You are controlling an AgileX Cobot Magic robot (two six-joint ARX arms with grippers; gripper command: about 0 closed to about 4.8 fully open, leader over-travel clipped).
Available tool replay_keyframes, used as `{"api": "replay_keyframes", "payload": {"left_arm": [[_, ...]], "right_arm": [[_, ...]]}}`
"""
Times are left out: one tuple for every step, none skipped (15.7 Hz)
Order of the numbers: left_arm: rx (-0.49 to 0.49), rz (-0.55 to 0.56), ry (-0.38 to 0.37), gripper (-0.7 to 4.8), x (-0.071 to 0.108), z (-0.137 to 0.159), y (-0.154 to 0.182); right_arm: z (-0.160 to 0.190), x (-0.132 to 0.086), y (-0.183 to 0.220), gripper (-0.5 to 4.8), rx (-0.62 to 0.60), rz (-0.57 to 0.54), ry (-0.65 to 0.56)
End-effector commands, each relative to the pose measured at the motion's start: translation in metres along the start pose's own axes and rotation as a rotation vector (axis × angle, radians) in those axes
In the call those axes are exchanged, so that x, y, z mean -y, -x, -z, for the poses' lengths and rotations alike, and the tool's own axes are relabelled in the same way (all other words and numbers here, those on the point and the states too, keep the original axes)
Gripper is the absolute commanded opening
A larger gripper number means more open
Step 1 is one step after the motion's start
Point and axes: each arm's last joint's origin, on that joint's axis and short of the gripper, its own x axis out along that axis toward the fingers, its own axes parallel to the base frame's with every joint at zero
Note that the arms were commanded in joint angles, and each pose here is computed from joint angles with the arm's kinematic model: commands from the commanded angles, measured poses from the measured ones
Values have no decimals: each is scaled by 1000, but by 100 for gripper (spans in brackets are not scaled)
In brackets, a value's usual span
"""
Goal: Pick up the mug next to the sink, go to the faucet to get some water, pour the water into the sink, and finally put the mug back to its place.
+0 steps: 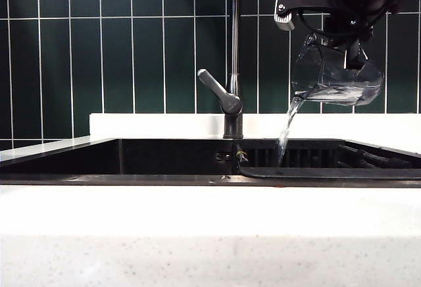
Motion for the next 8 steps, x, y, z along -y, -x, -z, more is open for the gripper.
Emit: {"api": "replay_keyframes", "payload": {"left_arm": [[53,-68,28,-6,5,0,14],[29,-80,44,-6,8,7,18],[3,-69,58,-6,14,17,20],[-14,-78,61,-6,19,23,21],[-25,-71,38,-6,28,29,22],[-31,-69,9,-6,34,30,22],[-35,-79,-22,-6,40,31,23],[-43,-94,-44,-6,44,31,24]], "right_arm": [[-5,13,3,-7,42,94,56],[-7,12,4,-7,47,92,76],[-7,12,4,-7,47,93,98],[-9,12,5,-7,50,93,126],[-9,13,5,-7,51,107,172],[-10,15,6,-7,52,124,200],[-13,15,7,-7,54,138,241],[-14,16,8,-7,54,142,273]]}}
